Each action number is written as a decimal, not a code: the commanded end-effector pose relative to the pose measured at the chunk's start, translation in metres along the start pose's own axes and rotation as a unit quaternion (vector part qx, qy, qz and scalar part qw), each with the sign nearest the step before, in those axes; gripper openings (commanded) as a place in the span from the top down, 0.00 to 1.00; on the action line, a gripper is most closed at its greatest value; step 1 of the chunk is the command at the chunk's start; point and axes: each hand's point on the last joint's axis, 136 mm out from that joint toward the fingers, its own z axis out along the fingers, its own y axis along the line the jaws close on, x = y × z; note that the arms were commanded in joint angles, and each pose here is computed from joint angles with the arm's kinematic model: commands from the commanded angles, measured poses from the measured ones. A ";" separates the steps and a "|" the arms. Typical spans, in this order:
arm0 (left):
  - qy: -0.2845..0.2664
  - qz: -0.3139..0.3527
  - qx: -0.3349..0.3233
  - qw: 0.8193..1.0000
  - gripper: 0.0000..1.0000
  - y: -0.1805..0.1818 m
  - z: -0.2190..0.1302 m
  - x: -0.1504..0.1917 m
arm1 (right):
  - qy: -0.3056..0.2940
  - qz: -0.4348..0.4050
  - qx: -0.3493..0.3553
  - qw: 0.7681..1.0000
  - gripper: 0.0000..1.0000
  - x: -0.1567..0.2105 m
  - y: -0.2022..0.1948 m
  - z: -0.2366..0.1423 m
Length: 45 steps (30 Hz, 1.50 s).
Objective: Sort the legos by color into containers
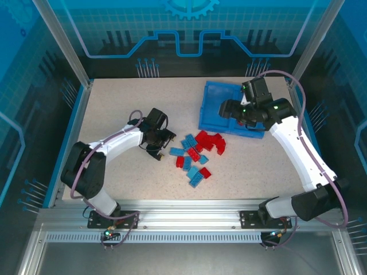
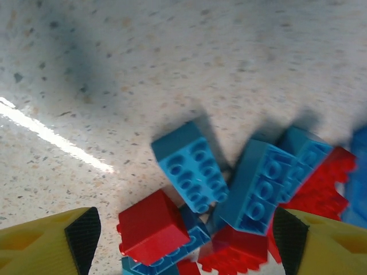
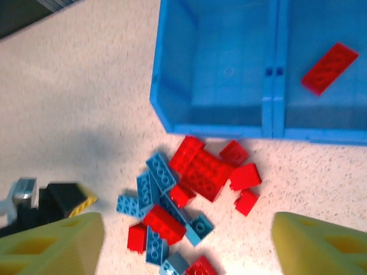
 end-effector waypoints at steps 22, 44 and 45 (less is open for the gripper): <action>0.015 -0.082 -0.156 0.984 0.30 0.017 0.052 0.027 | 0.126 -0.125 -0.066 0.982 0.03 0.107 -0.006 -0.011; -0.145 0.325 0.037 0.934 0.63 -0.163 -0.078 0.058 | -0.032 -0.236 -0.126 0.963 0.02 0.081 0.009 -0.045; -0.154 0.359 0.050 0.919 0.63 -0.180 -0.081 0.065 | -0.051 -0.227 -0.108 0.967 0.02 0.073 0.003 -0.046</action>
